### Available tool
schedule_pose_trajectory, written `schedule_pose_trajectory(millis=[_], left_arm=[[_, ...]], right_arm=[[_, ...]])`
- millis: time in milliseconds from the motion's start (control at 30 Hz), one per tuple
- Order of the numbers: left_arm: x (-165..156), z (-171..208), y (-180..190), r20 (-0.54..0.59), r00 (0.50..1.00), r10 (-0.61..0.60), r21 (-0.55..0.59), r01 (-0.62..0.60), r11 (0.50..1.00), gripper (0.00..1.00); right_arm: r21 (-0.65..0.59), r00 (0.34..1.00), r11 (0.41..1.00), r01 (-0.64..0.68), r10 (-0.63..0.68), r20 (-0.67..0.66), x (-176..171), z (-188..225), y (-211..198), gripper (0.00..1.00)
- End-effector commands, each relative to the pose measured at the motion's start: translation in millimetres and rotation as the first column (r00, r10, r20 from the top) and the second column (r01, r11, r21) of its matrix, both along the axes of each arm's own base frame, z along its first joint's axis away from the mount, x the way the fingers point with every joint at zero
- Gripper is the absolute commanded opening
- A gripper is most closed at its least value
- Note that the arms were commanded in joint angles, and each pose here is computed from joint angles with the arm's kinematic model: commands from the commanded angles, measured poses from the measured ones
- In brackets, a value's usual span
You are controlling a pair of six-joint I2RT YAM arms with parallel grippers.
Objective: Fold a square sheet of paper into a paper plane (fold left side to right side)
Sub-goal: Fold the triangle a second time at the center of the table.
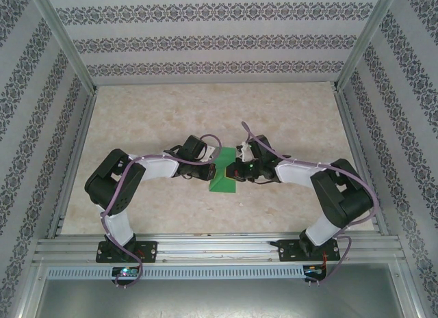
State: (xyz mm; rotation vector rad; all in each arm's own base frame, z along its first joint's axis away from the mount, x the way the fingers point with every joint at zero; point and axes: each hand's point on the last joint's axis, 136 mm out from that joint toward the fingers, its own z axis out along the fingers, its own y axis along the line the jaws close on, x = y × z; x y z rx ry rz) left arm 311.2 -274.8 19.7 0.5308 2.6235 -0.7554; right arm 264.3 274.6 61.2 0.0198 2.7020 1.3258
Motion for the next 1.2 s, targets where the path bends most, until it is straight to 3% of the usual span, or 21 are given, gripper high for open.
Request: schedule_pose_trajectory(millis=[0,633,1167], left_arm=[[-7,-20,7,-0.039,0.999,-0.019,0.057,0.022,0.998,0.00],[-7,-21,5,-0.039,0.999,-0.027,0.065,0.029,0.997,0.00],[-8,-22,5,-0.046,0.998,-0.031,0.070,0.034,0.997,0.00]], right_arm=[[0.030,0.999,0.999,0.030,-0.030,0.012,13,0,14,0.00],[-0.022,1.000,0.999,0.030,-0.030,-0.001,25,-23,24,0.00],[-0.099,0.998,0.995,0.032,-0.037,-0.051,14,-45,11,0.00]])
